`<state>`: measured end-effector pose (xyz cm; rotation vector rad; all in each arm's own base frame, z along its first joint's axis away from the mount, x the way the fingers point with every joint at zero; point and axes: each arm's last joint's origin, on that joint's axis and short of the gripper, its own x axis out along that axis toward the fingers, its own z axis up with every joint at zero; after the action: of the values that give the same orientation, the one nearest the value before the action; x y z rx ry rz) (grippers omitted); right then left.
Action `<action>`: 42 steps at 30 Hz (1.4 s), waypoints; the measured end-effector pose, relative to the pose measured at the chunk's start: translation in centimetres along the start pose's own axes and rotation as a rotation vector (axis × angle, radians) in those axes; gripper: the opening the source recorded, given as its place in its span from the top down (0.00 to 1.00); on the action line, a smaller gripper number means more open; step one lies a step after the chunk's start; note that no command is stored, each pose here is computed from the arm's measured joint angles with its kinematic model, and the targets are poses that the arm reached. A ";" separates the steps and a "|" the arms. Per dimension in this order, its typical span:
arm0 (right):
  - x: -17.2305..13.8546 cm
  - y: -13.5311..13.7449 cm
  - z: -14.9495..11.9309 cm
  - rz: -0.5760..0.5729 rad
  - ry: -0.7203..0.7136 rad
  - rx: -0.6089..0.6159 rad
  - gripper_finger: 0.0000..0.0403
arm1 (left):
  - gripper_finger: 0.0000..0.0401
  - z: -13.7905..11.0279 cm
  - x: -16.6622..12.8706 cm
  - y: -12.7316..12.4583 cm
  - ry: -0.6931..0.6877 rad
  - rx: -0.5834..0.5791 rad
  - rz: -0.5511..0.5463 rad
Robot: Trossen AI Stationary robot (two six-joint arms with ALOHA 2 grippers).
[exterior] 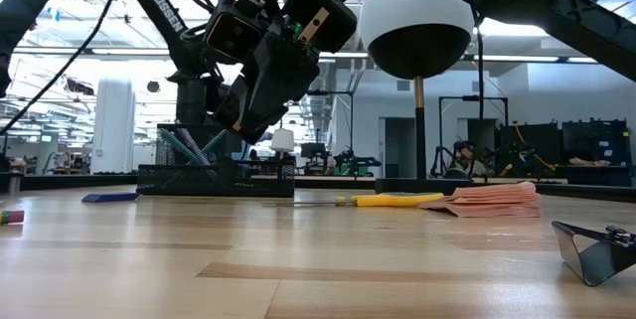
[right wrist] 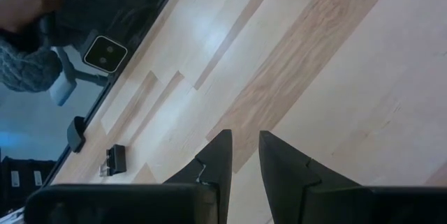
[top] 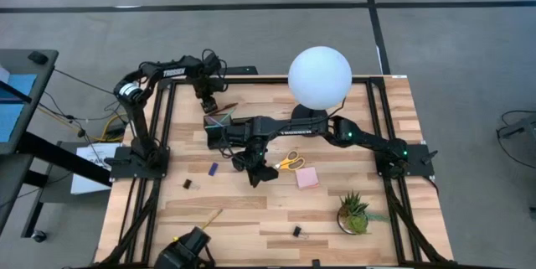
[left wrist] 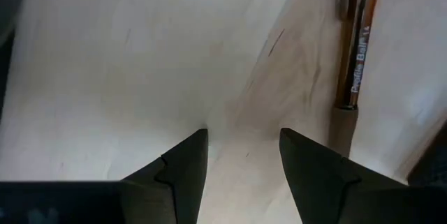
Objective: Pick and place office supplies into organizer
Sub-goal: Put the brown pen into the black desk organizer
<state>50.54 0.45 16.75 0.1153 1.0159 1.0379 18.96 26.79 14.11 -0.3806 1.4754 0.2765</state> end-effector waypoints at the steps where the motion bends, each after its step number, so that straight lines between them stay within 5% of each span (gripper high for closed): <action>1: 0.0 0.0 0.0 0.000 0.000 0.000 0.84 | 0.57 0.1 0.0 -0.1 0.005 0.005 0.008; 23: -0.1 0.0 0.0 -0.001 0.000 -0.023 0.84 | 0.57 0.0 -0.6 -2.9 0.032 0.074 -0.096; 33: -0.1 0.0 -0.1 0.003 0.005 -0.016 0.84 | 0.57 0.7 -0.5 -3.3 0.002 0.092 -0.040; 42: -0.1 0.1 -0.2 0.008 0.012 -0.007 0.84 | 0.67 0.6 -0.4 -3.5 0.006 0.073 -0.090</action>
<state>50.33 0.37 16.72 0.1076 1.0231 1.0501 20.88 23.91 14.83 -0.3881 1.4653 0.1497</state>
